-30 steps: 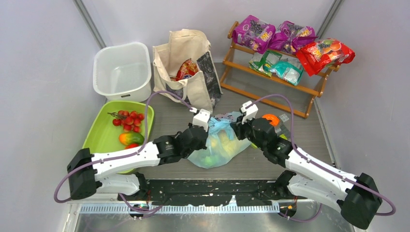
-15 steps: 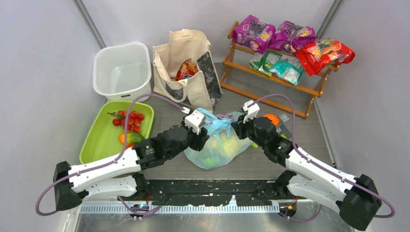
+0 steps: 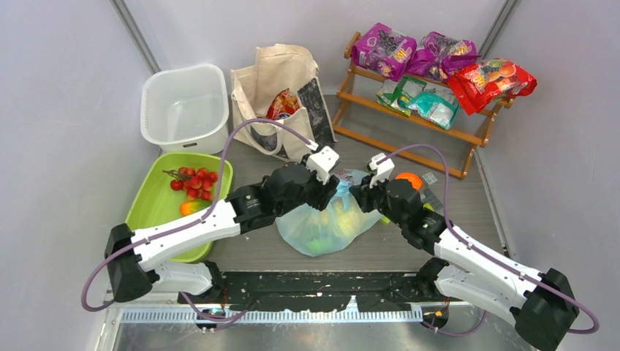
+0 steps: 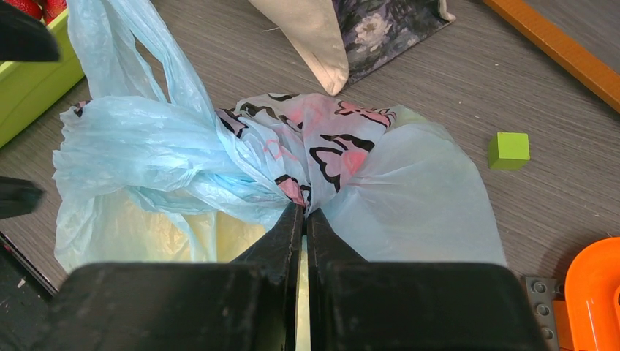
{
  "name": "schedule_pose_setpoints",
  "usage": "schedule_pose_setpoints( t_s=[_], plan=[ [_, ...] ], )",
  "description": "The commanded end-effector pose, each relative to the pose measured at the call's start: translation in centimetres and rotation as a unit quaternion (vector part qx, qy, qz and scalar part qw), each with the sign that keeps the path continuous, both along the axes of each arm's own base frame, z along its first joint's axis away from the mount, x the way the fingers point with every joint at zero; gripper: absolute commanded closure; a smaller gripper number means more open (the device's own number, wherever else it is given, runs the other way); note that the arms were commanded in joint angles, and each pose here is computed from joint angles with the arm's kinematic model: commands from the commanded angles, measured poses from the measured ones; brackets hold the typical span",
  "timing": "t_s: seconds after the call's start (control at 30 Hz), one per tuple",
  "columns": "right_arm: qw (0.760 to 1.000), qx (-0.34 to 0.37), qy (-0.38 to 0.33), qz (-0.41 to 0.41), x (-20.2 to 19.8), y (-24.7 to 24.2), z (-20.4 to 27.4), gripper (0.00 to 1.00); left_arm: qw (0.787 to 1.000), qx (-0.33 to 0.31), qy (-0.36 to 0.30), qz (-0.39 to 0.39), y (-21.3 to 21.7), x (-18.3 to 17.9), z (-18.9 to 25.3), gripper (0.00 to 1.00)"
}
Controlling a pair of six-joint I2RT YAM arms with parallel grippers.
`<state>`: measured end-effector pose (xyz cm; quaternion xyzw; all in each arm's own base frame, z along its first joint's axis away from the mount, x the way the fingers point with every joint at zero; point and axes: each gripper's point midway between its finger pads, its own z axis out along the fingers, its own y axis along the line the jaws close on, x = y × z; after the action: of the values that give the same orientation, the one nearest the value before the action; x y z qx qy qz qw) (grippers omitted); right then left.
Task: Untie the knot of the grocery bags and take out the mixed food
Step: Untie the takeout bag at the center of the board.
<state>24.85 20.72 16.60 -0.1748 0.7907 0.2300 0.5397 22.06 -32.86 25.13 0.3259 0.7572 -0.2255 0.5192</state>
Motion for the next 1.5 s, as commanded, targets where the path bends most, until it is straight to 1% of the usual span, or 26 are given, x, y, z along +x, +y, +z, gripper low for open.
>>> schedule_pose_setpoints(
  t_s=[0.0,0.47,0.6,0.7,0.73,0.8,0.83,0.97,1.2,1.33,1.47],
  plan=[
    [1.000,0.024,-0.017,0.000,0.0,0.1,1.5,0.95,1.000,0.005,-0.005,-0.012,-0.8,0.5,0.9,0.45],
    [1.000,0.022,-0.016,0.002,0.1,0.3,1.4,0.95,0.998,0.059,0.001,0.017,-0.7,2.1,-2.7,0.45],
    [1.000,0.022,-0.016,0.003,0.1,0.3,1.4,0.95,0.998,0.063,0.006,0.013,-1.0,2.1,-3.2,0.50],
    [1.000,0.022,-0.016,0.002,0.2,0.3,1.4,0.95,0.998,0.065,0.006,0.015,-0.9,2.2,-3.4,0.58],
    [1.000,0.021,-0.016,0.001,0.2,0.2,1.3,0.95,0.998,0.065,0.005,0.017,-0.9,2.2,-3.4,0.62],
    [1.000,0.020,-0.015,-0.001,0.2,0.2,1.3,0.95,0.998,0.068,0.006,0.017,-0.9,2.2,-3.6,0.71],
    [1.000,0.020,-0.015,0.000,0.2,0.2,1.3,0.95,0.997,0.068,0.007,0.017,-0.8,2.2,-3.7,0.78],
    [1.000,0.022,-0.016,-0.004,0.3,0.1,1.4,0.95,0.997,0.074,0.011,0.017,-0.7,2.1,-4.1,1.00],
    [0.999,0.013,-0.009,-0.031,1.0,-0.6,1.2,0.95,0.999,0.040,0.012,0.006,-0.3,1.1,-2.9,1.00],
    [0.999,0.004,-0.004,-0.054,1.7,-1.7,1.0,0.95,0.999,0.025,0.019,0.014,1.1,0.5,-2.7,1.00],
    [0.997,0.000,0.002,-0.077,2.3,-2.9,0.8,0.95,0.999,0.011,0.030,0.036,3.1,0.5,-3.6,1.00]
  ],
)
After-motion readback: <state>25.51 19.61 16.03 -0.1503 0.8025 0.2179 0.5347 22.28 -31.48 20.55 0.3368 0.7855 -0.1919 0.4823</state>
